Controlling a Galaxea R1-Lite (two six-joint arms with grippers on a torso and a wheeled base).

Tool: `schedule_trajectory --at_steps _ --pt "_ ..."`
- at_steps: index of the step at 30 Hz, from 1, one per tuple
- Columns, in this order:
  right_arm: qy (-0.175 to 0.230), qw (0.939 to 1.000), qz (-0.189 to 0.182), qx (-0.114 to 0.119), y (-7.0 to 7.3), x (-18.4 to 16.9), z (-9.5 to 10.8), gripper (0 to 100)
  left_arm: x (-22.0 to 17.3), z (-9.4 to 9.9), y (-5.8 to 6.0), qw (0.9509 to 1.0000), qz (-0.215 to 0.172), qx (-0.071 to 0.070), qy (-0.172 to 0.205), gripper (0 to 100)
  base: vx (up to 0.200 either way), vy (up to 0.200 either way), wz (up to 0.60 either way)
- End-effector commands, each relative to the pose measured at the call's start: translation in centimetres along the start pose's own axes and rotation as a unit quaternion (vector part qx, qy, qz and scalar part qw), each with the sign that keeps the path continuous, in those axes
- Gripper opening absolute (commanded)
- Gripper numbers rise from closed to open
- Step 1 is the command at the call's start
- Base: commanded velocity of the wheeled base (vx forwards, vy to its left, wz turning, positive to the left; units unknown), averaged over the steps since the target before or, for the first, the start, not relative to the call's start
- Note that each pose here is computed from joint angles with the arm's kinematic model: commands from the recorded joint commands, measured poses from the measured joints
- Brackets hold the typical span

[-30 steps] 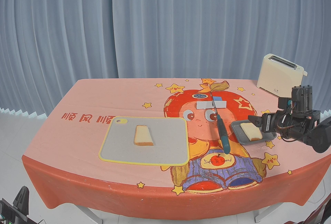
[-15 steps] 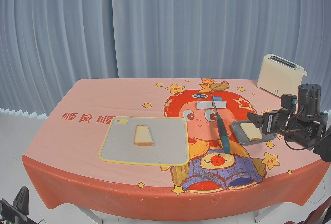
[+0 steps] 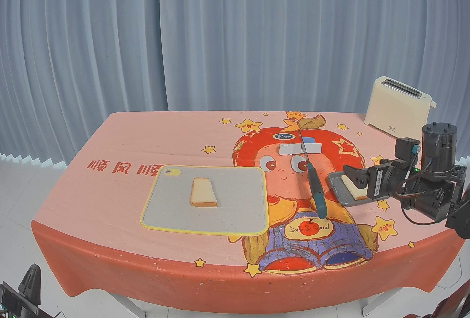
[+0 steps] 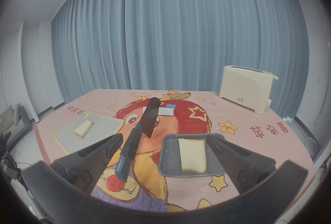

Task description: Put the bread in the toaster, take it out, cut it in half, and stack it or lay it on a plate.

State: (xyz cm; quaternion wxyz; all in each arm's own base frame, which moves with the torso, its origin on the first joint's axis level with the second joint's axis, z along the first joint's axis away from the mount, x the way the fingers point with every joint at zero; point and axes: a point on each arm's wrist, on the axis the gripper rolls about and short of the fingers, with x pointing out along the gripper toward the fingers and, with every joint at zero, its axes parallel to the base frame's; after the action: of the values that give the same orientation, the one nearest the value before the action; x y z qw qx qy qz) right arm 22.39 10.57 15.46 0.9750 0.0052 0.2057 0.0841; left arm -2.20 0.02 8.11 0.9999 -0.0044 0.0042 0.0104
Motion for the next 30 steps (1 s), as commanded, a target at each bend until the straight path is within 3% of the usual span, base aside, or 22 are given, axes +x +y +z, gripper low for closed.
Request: schedule_trajectory --at_steps 1,8,30 --pt "-0.003 1.0000 0.007 0.000 0.3 -0.3 0.1 100 0.1 -0.5 0.0 1.0000 0.000 0.000 0.010 0 0.000 0.000 0.00" --pt "-0.001 0.9996 0.028 -0.009 1.4 -0.8 -0.3 100 0.1 -0.5 0.0 1.0000 0.000 0.000 0.010 0 0.000 0.000 0.00" --pt "0.008 0.9988 0.044 -0.021 2.5 -1.1 -1.0 100 0.1 -0.5 0.0 1.0000 0.000 0.000 0.010 0 0.000 0.200 0.00"
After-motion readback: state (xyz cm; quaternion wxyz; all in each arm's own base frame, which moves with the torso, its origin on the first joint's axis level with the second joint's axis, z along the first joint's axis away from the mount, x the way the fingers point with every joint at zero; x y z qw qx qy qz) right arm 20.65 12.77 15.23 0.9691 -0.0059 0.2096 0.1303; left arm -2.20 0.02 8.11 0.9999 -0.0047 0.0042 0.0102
